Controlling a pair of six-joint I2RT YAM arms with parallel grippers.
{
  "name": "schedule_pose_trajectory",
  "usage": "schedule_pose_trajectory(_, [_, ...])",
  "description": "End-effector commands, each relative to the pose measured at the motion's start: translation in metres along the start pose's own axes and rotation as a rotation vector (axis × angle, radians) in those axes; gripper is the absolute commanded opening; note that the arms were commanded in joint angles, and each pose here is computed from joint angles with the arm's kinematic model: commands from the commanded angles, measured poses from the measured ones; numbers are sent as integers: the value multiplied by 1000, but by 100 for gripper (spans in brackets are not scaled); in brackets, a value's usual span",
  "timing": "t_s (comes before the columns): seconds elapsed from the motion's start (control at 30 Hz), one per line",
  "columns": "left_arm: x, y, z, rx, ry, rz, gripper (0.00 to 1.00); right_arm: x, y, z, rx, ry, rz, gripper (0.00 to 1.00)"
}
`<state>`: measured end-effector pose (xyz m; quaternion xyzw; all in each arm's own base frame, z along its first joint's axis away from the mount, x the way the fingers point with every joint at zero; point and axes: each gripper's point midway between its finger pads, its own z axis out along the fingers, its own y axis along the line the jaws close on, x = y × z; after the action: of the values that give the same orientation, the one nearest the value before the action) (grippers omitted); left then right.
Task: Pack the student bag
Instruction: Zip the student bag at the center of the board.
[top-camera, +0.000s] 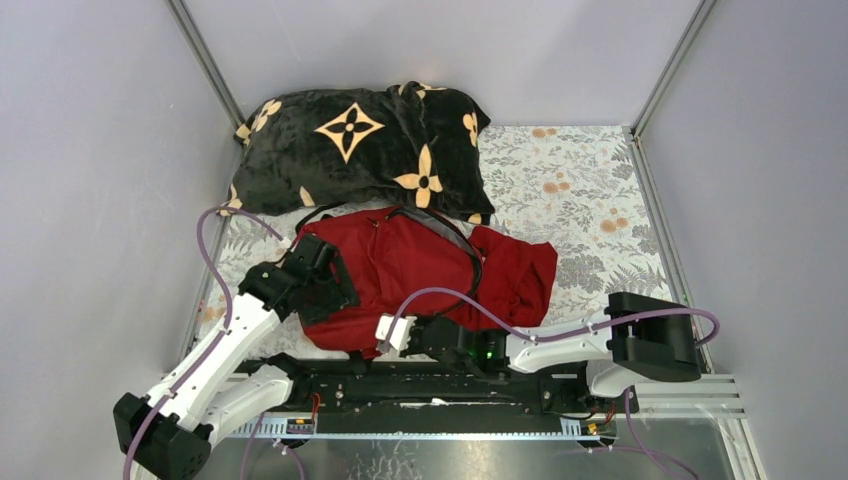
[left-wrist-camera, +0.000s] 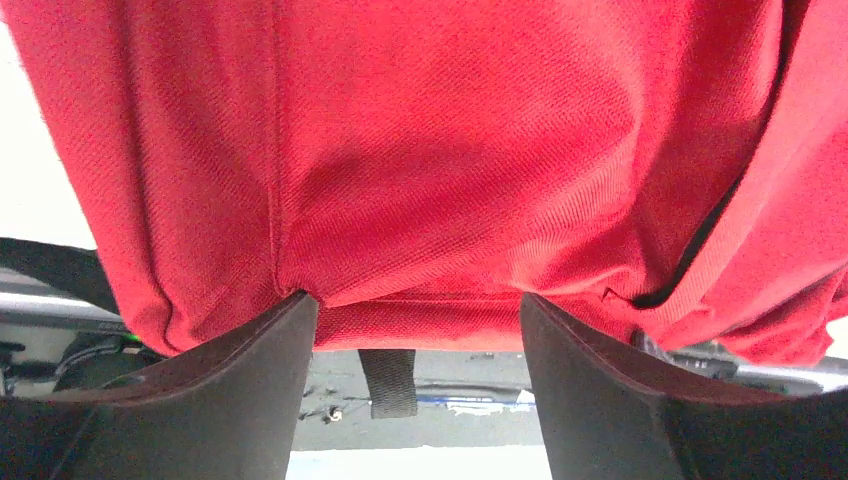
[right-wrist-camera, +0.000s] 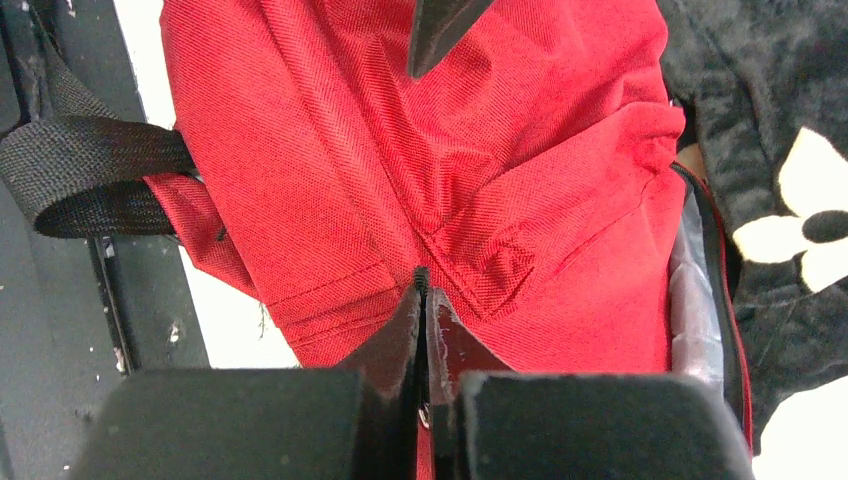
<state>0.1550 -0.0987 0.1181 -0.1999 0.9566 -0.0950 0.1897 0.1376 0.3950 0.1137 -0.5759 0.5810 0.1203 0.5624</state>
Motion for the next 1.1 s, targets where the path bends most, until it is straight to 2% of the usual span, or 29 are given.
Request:
schedule_pose_trajectory(0.0, [14,-27,4,168,80,49,83,-11,-11,-13,43,-42,97,0])
schedule_pose_trajectory(0.07, [17,-25,8,164,89,75,82,-11,-9,-15,35,-47,129,0])
schedule_pose_trajectory(0.2, [20,-15,20,121,91,78,70,-14,-7,-20,25,-66,192,0])
schedule_pose_trajectory(0.27, [21,-15,24,119,97,75,67,-14,-8,-22,26,-67,213,3])
schedule_pose_trajectory(0.47, [17,-17,24,112,95,87,66,-7,-3,-21,21,-52,249,11])
schedule_pose_trajectory(0.6, [18,-18,24,117,96,90,67,-4,-1,-18,27,-44,251,12])
schedule_pose_trajectory(0.7, [18,-18,24,121,95,91,67,-5,-1,-15,28,-47,252,22])
schedule_pose_trajectory(0.77, [17,-20,24,128,95,94,67,-5,-1,-14,35,-43,253,24])
schedule_pose_trajectory(0.83, [17,-21,24,130,98,96,67,-6,-2,-13,40,-45,255,22])
schedule_pose_trajectory(0.97, [17,-23,24,139,103,103,67,-3,-2,-12,43,-37,239,0])
schedule_pose_trajectory(1.07, [17,-28,21,163,103,126,66,-3,-7,-15,67,-43,248,0])
